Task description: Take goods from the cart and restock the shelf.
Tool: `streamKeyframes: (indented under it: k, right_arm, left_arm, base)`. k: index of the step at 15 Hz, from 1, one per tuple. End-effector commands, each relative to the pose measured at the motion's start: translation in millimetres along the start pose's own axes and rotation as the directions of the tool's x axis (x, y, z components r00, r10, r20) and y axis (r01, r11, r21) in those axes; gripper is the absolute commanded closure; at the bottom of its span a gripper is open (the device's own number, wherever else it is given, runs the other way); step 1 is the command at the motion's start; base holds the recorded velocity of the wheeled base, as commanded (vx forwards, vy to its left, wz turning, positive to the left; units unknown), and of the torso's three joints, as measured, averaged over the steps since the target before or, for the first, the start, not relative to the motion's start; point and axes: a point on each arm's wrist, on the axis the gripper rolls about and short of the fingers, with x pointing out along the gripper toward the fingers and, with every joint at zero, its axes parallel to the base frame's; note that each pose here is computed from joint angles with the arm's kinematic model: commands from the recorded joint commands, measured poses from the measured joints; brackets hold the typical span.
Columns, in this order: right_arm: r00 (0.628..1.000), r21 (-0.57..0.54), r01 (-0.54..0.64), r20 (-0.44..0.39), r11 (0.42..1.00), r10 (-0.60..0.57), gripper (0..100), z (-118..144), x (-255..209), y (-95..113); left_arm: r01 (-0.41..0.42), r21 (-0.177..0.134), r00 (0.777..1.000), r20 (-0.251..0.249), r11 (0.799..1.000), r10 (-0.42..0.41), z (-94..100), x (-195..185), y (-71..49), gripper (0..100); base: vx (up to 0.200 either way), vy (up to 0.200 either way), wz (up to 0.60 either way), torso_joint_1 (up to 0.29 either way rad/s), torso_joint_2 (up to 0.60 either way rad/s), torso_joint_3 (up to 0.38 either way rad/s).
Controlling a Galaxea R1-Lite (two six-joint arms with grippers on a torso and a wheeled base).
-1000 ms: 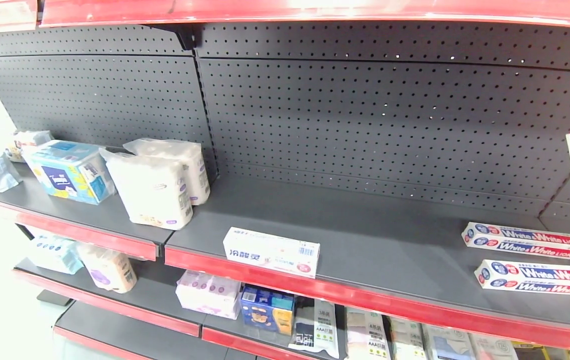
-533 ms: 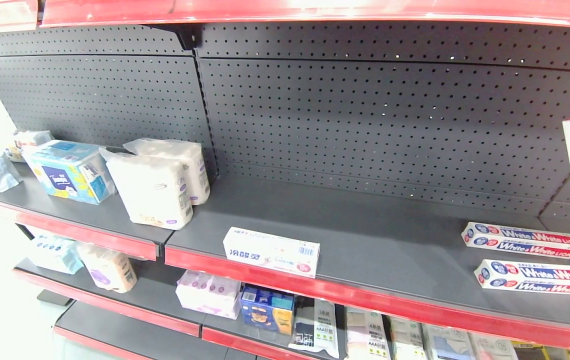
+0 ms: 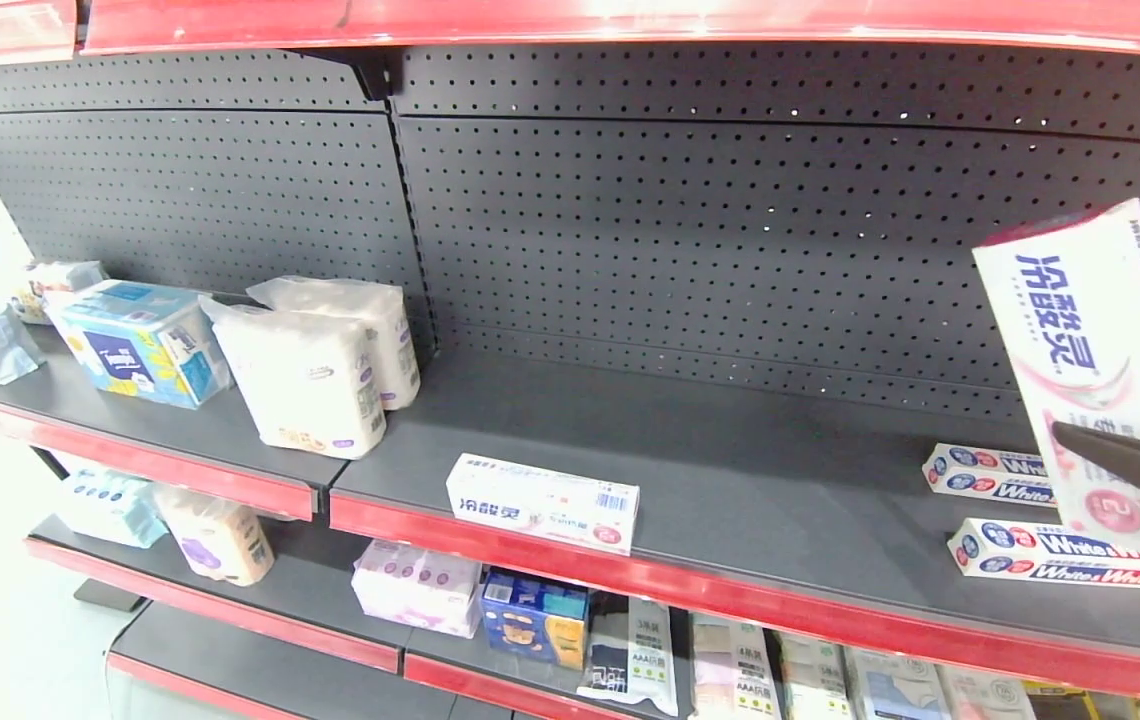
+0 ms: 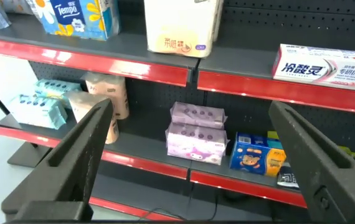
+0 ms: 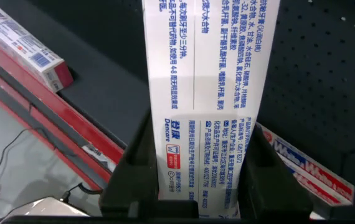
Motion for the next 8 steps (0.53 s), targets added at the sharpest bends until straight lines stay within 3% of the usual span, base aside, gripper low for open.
streamKeyframes:
  k: [1,6,8]
  right_arm:
    - [0.996,-0.004,-0.077,-0.036,0.997,0.077,100,15.3,37.4,-1.7]
    - [0.985,0.009,-0.138,-0.103,0.990,0.139,100,12.3,73.4,-3.8]
    - [0.976,-0.046,-0.183,-0.129,0.982,0.176,100,12.7,92.4,-0.2]
  left_arm:
    - [-0.001,0.000,1.000,0.000,1.000,0.001,-0.1,0.0,0.0,0]
    - [-0.001,0.000,1.000,0.000,1.000,0.001,-0.1,0.0,0.0,0]
    - [-0.001,0.000,1.000,0.000,1.000,0.001,-0.1,0.0,0.0,0]
  base:
    - [0.000,0.000,0.00,0.000,0.00,0.000]
    - [0.000,0.000,0.00,0.000,0.00,0.000]
    - [0.000,0.000,0.00,0.000,0.00,0.000]
